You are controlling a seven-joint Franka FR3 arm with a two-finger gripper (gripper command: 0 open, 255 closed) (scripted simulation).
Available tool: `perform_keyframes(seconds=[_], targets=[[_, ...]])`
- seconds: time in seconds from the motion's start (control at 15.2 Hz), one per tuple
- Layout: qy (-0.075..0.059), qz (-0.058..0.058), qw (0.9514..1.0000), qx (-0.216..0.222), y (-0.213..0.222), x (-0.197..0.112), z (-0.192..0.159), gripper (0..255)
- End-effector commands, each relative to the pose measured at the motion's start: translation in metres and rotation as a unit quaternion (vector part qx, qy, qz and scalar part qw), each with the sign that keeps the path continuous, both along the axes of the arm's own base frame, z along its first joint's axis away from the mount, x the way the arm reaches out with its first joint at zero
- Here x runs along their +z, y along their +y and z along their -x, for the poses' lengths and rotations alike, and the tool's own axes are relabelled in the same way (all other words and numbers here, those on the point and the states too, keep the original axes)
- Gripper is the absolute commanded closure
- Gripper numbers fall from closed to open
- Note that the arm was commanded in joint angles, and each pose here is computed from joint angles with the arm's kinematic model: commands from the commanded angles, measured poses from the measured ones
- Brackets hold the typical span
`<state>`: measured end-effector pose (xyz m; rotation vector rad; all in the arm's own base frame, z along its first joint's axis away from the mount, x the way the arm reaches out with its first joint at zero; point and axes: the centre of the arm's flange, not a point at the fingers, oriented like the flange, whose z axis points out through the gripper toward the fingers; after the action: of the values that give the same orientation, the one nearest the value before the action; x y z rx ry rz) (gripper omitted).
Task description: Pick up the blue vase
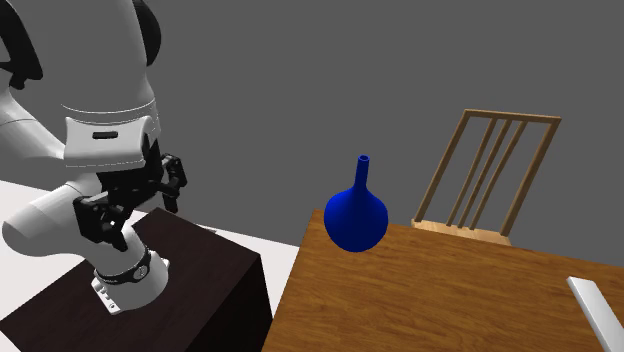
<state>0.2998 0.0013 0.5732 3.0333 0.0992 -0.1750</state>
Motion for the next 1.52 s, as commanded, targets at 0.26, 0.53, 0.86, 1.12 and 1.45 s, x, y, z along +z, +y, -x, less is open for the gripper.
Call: perform_keyframes(seconds=[0.26, 0.53, 0.86, 1.12, 1.45], targets=[[0.001, -0.006, 1.0, -0.005, 0.044, -0.002, -0.026, 0], [0.001, -0.011, 0.9999, -0.01, 0.088, -0.004, -0.052, 0], [0.002, -0.018, 0.9997, -0.017, 0.143, -0.006, -0.086, 0], [0.003, -0.024, 0.9995, -0.022, 0.186, -0.007, -0.113, 0], [0.004, -0.031, 0.9991, -0.028, 0.24, -0.008, -0.148, 0]])
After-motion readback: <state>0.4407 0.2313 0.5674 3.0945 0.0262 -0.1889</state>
